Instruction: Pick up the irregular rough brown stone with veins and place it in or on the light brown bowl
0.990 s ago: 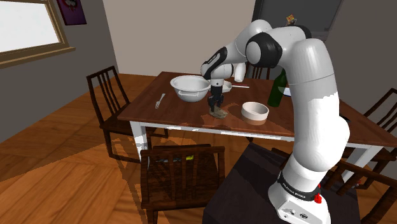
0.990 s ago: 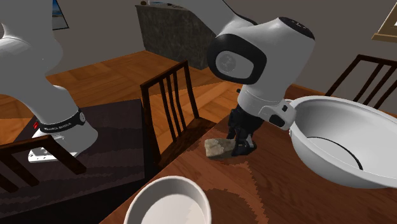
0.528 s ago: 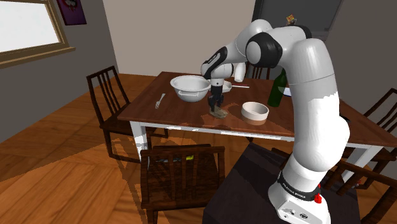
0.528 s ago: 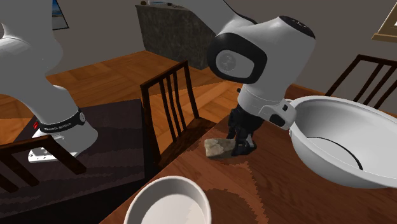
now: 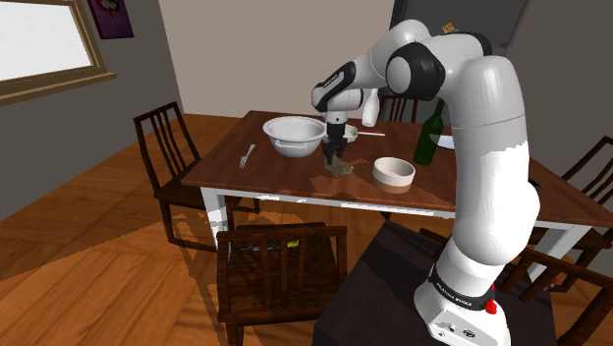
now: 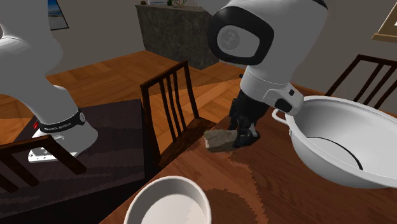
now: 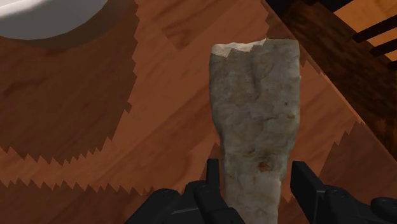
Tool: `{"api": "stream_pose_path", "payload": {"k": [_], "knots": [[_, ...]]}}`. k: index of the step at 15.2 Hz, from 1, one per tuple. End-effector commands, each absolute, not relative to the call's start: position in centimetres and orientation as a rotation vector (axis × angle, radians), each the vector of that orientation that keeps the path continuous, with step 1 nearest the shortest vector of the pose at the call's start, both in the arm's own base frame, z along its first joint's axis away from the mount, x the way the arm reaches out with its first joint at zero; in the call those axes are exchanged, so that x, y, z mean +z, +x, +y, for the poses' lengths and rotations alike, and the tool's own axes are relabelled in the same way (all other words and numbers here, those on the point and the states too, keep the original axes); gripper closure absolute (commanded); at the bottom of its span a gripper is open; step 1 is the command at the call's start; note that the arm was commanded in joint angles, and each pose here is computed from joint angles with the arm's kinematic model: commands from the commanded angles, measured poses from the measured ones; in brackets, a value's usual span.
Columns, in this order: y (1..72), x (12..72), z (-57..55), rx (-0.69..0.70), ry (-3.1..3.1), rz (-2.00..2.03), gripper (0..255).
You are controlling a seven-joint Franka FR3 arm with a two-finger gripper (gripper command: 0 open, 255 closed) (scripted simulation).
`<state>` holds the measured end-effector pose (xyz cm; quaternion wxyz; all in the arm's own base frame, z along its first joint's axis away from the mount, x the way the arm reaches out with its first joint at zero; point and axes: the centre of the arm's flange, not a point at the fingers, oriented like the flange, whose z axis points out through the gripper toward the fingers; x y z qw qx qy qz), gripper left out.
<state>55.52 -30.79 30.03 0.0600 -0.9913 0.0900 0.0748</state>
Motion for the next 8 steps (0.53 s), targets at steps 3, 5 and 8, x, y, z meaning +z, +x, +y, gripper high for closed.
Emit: {"api": "stream_pose_path", "payload": {"k": [3, 5, 8], "knots": [[55.6, 32.2, -30.7, 0.226, -3.001, 0.273, 255], [55.6, 33.2, -30.7, 0.226, -3.001, 0.273, 255], [55.6, 34.8, -30.7, 0.226, -3.001, 0.273, 255]]}}
